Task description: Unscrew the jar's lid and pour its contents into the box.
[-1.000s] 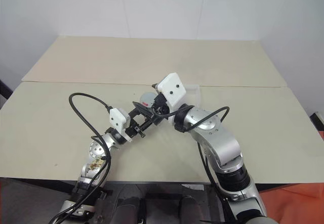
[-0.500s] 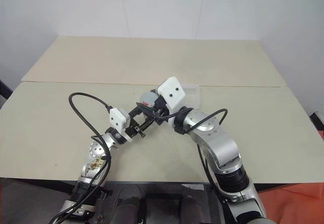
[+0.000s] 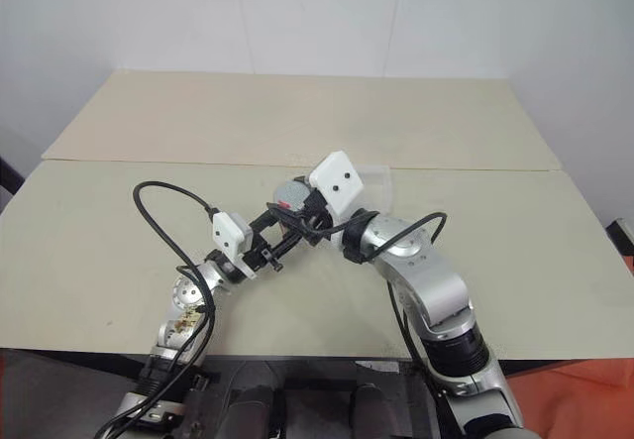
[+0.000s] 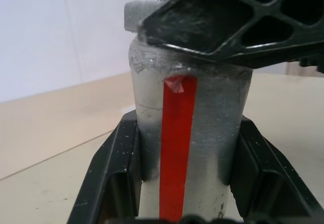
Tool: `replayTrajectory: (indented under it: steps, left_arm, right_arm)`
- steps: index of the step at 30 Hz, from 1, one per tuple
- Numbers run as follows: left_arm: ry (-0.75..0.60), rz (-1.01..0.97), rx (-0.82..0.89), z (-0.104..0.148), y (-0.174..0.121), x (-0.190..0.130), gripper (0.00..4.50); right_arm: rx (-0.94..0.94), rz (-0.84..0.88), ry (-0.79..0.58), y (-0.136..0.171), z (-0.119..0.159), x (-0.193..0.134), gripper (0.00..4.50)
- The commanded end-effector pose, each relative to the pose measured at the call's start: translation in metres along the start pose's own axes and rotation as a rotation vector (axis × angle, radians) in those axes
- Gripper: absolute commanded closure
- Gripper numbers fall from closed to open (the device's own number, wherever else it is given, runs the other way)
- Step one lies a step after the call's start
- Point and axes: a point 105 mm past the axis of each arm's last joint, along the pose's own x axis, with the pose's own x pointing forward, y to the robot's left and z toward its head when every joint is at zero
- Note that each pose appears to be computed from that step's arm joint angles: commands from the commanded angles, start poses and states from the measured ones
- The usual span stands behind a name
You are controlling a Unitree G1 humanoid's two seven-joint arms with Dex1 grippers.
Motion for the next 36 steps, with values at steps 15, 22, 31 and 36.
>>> replayTrajectory:
  steps: [15, 22, 31, 36]
  left_arm:
    - [-0.072, -0.287, -0.038, 0.037, -0.027, -0.001, 2.58]
    - [-0.071, -0.299, -0.03, 0.038, -0.028, 0.0, 2.58]
    - [-0.066, -0.28, -0.032, 0.036, -0.029, 0.0, 2.58]
    - [-0.064, -0.255, -0.036, 0.034, -0.027, 0.0, 2.58]
  right_arm:
    - [-0.109, 0.818, -0.024, 0.011, 0.006, -0.007, 1.71]
    - [-0.134, 1.013, -0.013, 0.007, 0.007, 0.002, 1.71]
    - [-0.086, 0.981, -0.019, -0.009, 0.014, 0.007, 0.75]
    - [-0.092, 0.901, -0.089, -0.019, 0.03, -0.002, 0.02]
